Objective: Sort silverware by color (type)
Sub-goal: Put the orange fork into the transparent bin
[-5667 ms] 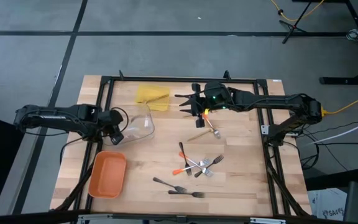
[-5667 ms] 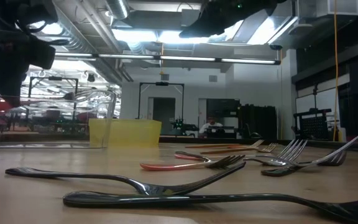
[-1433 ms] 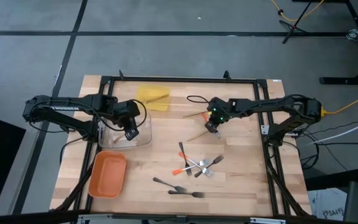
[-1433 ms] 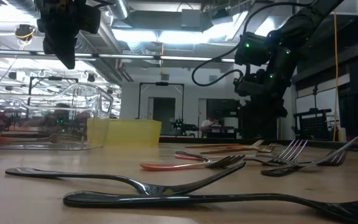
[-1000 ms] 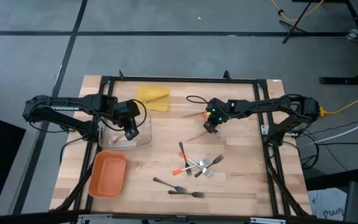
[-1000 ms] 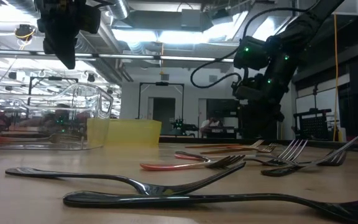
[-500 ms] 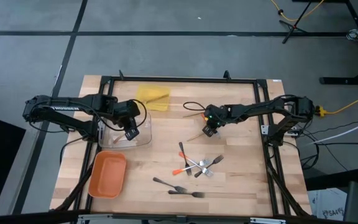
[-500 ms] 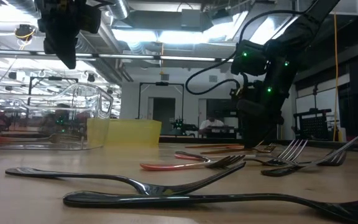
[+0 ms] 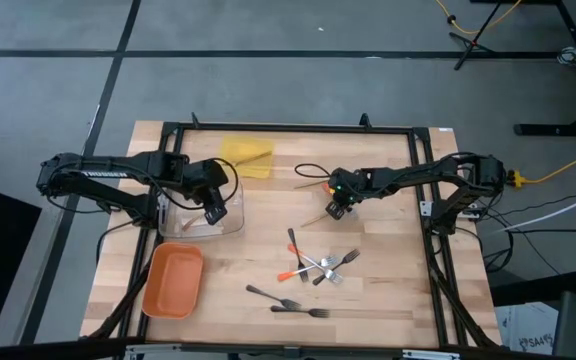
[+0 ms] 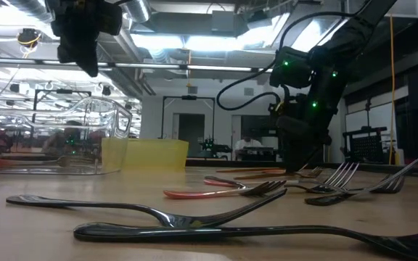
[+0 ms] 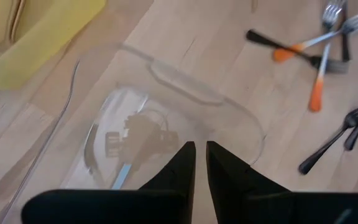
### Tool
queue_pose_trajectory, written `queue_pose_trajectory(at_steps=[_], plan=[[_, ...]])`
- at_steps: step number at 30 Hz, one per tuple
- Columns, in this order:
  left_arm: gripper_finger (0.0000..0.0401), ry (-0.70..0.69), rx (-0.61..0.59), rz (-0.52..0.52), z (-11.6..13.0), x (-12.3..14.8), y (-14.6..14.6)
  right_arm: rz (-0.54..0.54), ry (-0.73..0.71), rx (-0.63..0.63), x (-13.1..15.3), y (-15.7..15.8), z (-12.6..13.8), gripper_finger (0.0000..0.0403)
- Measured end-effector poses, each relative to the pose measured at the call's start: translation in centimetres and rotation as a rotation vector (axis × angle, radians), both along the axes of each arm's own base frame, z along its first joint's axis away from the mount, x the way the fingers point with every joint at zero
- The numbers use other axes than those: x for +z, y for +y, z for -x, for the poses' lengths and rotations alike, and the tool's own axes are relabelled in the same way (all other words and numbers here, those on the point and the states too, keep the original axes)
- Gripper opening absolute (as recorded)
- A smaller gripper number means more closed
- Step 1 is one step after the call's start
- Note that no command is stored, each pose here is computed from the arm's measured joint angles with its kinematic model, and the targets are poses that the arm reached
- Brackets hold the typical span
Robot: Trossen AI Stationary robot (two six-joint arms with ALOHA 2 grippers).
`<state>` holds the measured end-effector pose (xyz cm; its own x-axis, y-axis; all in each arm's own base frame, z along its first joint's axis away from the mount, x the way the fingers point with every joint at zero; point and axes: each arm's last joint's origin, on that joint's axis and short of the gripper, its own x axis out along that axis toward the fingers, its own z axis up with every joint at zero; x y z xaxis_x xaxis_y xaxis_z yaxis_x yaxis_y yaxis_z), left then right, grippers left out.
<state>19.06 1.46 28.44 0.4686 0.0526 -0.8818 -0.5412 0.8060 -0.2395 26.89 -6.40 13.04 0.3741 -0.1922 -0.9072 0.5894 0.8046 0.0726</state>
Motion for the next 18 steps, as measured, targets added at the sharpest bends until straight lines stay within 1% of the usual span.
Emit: queue_pose_trajectory(at_steps=[3,13,18], plan=[[0.0034,-0.034,-0.001,-0.003,-0.3,0.2,0.0,0.001,0.000,0.000,0.0,0.0,0.0,0.0006],[0.0033,-0.117,-0.001,-0.010,-1.0,0.6,0.1,-0.002,-0.001,0.001,0.0,0.0,0.0,0.0003],[0.0033,-0.180,-0.002,-0.014,-1.5,1.0,0.1,-0.007,-0.008,0.028,0.4,-0.1,-0.4,0.0002]])
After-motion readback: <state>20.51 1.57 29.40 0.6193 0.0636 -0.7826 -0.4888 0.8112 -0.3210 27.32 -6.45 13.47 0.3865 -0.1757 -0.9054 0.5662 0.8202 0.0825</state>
